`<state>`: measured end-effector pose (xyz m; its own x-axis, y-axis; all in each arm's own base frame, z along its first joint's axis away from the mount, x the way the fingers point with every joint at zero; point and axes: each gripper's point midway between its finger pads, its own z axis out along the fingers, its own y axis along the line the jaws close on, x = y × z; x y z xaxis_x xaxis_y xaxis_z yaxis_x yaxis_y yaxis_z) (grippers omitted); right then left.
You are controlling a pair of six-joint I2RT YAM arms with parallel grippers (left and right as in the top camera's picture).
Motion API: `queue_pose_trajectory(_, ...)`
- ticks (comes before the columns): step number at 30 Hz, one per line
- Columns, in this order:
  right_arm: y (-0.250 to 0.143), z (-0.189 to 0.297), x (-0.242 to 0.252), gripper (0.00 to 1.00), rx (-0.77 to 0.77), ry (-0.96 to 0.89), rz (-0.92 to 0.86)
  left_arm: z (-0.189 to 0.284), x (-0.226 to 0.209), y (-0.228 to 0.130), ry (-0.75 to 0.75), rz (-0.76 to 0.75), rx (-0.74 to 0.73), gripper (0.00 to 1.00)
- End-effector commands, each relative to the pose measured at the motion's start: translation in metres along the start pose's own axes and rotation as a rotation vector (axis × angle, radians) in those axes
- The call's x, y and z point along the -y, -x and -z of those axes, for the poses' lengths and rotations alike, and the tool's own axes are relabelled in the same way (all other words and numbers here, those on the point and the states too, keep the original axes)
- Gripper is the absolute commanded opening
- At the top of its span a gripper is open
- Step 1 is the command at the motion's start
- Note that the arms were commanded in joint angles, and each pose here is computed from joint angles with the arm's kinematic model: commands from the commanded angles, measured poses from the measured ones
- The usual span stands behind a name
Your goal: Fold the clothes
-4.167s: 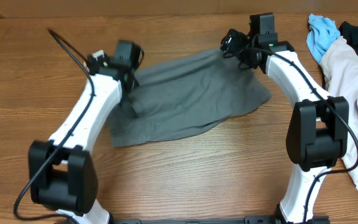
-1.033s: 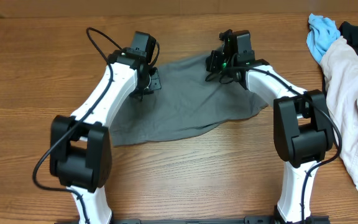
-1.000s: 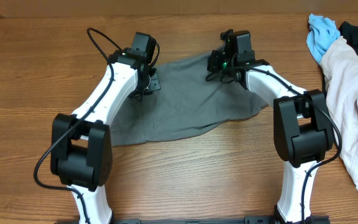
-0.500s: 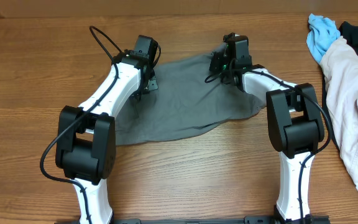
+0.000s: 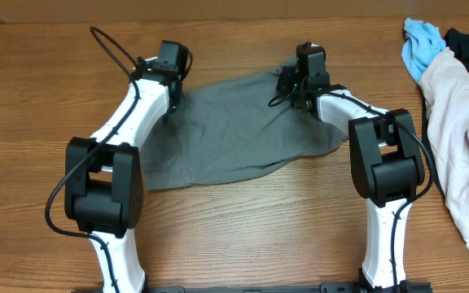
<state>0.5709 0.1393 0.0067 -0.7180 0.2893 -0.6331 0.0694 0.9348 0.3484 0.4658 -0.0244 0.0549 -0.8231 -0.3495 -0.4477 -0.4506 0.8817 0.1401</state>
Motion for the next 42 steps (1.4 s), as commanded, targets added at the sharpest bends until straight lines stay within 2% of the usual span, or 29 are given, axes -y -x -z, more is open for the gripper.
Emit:
queue_pose_trajectory(1,-0.003,-0.007,0.01,0.04,0.0,-0.029,-0.01,-0.024,-0.012,-0.008,0.062,0.031,-0.031,0.04)
queue_pose_trajectory(8,0.016,-0.006,0.014,0.06,0.066,-0.025,-0.019,-0.051,-0.014,-0.026,0.079,0.025,-0.098,0.04)
queue_pose_trajectory(12,0.038,-0.003,0.034,0.07,0.157,-0.102,-0.035,-0.061,-0.013,-0.034,0.092,0.012,-0.122,0.04)
queue_pose_trajectory(23,0.069,0.005,0.064,0.11,0.256,-0.141,-0.075,-0.065,-0.015,-0.038,0.106,0.003,-0.131,0.04)
queue_pose_trajectory(27,0.091,0.019,0.064,0.11,0.308,-0.131,-0.075,-0.053,-0.02,-0.02,0.131,-0.032,-0.086,0.04)
queue_pose_trajectory(31,0.121,0.062,0.048,0.12,0.324,-0.11,-0.025,-0.008,-0.026,0.023,0.147,-0.006,0.014,0.04)
queue_pose_trajectory(34,0.127,0.105,0.022,0.12,0.262,-0.042,0.002,0.043,-0.017,0.054,0.03,0.042,0.062,0.04)
queue_pose_trajectory(37,0.11,0.15,-0.005,0.1,0.121,0.059,0.005,0.093,0.011,0.072,-0.21,0.08,0.074,0.04)
queue_pose_trajectory(39,0.093,0.174,-0.019,0.04,0.03,0.123,0.0,0.116,0.028,0.076,-0.346,0.086,0.075,0.04)
queue_pose_trajectory(42,0.063,0.204,-0.037,0.04,-0.121,0.221,-0.022,0.131,0.051,0.07,-0.497,0.065,0.032,0.04)
